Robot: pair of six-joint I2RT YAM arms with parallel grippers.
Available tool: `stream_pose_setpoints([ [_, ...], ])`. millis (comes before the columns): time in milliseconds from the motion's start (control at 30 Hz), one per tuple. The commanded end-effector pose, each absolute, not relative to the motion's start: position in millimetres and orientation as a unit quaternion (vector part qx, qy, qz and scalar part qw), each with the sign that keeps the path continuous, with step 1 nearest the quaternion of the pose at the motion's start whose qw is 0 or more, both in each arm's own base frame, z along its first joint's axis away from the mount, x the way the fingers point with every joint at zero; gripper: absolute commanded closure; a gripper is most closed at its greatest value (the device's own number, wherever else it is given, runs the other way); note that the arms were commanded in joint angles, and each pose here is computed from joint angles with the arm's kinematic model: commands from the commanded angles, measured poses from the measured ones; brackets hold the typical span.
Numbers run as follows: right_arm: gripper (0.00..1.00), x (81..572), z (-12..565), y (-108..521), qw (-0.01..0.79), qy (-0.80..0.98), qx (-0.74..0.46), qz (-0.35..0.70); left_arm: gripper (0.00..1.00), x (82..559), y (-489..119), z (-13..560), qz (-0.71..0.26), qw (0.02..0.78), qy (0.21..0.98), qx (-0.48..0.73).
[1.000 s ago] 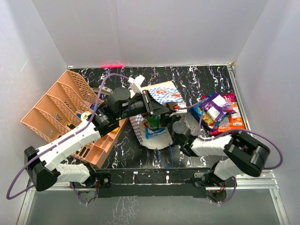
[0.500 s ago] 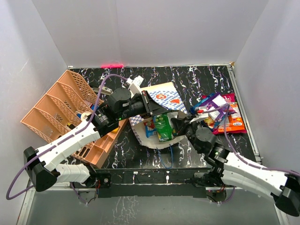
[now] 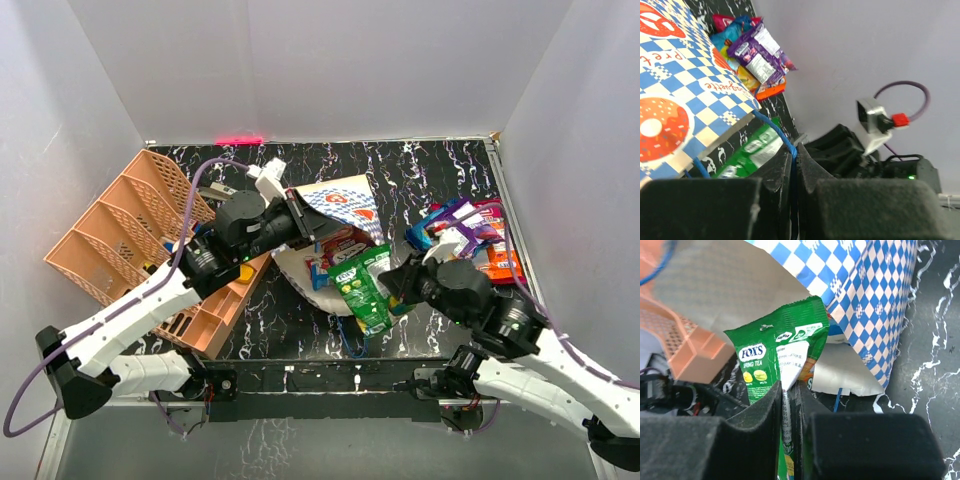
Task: Take the snacks out of the paper bag
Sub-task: Pick up the snack from the paper bag, then place the snack at the center of the board.
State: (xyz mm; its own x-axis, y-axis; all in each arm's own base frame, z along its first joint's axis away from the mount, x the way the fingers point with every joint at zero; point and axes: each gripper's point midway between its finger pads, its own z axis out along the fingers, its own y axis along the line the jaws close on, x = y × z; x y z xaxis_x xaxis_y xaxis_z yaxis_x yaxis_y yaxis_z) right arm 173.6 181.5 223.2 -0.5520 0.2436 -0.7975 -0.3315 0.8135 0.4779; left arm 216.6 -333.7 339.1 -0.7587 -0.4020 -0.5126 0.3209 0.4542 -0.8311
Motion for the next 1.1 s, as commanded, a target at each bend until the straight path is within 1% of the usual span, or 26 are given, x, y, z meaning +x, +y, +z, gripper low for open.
stream_pose_setpoints([
  [0, 0.92, 149, 309, 176, 0.505, 0.775, -0.072, 0.373, 1.0, 225, -308, 362, -0.511, 0.406, 0.755, -0.062],
  [100, 0.92, 145, 358, 169, 0.542, 0.741, -0.079, 0.388, 1.0, 227, -304, 356, -0.504, 0.409, 0.757, -0.073],
  [167, 0.93, 151, 385, 161, 0.573, 0.723, -0.074, 0.378, 1.0, 227, -304, 353, -0.5, 0.406, 0.761, -0.073],
  [300, 0.92, 168, 429, 140, 0.638, 0.692, -0.048, 0.334, 1.0, 227, -305, 342, -0.492, 0.396, 0.772, -0.075],
  [400, 0.92, 188, 444, 119, 0.675, 0.682, 0.003, 0.28, 1.0, 226, -305, 337, -0.488, 0.391, 0.777, -0.074],
  [533, 0.92, 221, 433, 93, 0.698, 0.693, 0.082, 0.163, 1.0, 223, -308, 334, -0.494, 0.383, 0.778, -0.069],
  [633, 0.92, 242, 415, 93, 0.695, 0.703, 0.116, 0.1, 1.0, 220, -314, 336, -0.505, 0.375, 0.776, -0.055],
  [767, 0.92, 262, 411, 106, 0.715, 0.68, 0.134, 0.087, 1.0, 212, -328, 343, -0.531, 0.357, 0.768, -0.02],
  [867, 0.92, 286, 399, 105, 0.713, 0.683, 0.147, 0.056, 1.0, 206, -338, 350, -0.554, 0.346, 0.757, 0.003],
  [900, 0.92, 298, 395, 107, 0.709, 0.688, 0.141, 0.065, 1.0, 205, -341, 351, -0.559, 0.343, 0.755, 0.008],
  [1067, 0.92, 354, 350, 71, 0.666, 0.721, 0.172, 0.085, 1.0, 200, -348, 351, -0.578, 0.329, 0.747, 0.018],
])
